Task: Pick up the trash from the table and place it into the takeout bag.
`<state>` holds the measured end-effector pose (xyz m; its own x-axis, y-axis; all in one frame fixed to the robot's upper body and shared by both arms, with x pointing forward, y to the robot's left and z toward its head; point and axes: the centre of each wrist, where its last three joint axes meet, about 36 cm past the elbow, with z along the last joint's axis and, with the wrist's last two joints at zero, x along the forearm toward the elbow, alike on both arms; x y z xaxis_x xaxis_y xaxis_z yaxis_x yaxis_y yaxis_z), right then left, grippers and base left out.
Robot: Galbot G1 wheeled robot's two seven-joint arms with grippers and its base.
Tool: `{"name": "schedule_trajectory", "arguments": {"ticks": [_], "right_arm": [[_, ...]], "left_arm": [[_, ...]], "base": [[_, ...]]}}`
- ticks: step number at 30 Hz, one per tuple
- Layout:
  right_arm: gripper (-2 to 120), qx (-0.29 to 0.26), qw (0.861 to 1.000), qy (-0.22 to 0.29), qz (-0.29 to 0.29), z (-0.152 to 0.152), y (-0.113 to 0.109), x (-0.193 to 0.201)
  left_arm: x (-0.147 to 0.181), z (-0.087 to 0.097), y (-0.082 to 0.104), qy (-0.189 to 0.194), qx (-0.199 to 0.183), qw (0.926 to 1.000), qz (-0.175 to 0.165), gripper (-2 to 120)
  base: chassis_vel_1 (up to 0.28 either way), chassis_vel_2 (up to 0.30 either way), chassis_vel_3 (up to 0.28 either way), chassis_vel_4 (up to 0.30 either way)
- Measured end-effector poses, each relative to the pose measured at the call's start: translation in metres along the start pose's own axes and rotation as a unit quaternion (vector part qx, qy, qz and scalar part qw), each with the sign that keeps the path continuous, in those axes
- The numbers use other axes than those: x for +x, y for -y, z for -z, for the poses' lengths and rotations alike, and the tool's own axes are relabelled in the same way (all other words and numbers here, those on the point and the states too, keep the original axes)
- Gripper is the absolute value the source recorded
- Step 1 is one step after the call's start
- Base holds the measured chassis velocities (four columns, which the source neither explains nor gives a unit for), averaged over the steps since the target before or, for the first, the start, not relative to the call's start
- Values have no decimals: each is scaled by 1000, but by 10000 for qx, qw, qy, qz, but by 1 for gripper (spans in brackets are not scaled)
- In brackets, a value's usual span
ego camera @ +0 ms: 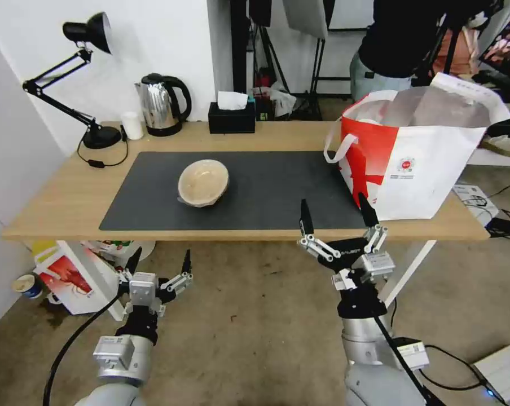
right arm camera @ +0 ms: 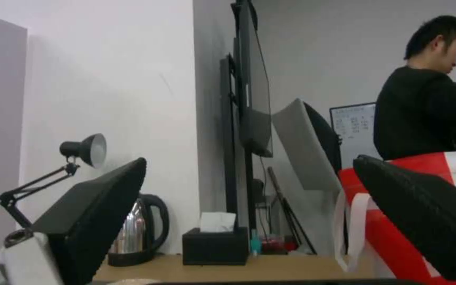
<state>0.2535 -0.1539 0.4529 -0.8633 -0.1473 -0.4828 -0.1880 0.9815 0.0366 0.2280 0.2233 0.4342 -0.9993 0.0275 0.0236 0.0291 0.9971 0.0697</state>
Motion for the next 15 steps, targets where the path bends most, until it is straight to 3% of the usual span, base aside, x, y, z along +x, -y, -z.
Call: {"name": "schedule_trajectory", "arguments": {"ticks": [15], "right_arm": [[100, 275, 9989, -334, -183, -18, 2, 28]], "left_arm": [[0, 0, 0, 0, 0, 10000, 0, 100]], "base": [[0, 0, 0, 0]]}}
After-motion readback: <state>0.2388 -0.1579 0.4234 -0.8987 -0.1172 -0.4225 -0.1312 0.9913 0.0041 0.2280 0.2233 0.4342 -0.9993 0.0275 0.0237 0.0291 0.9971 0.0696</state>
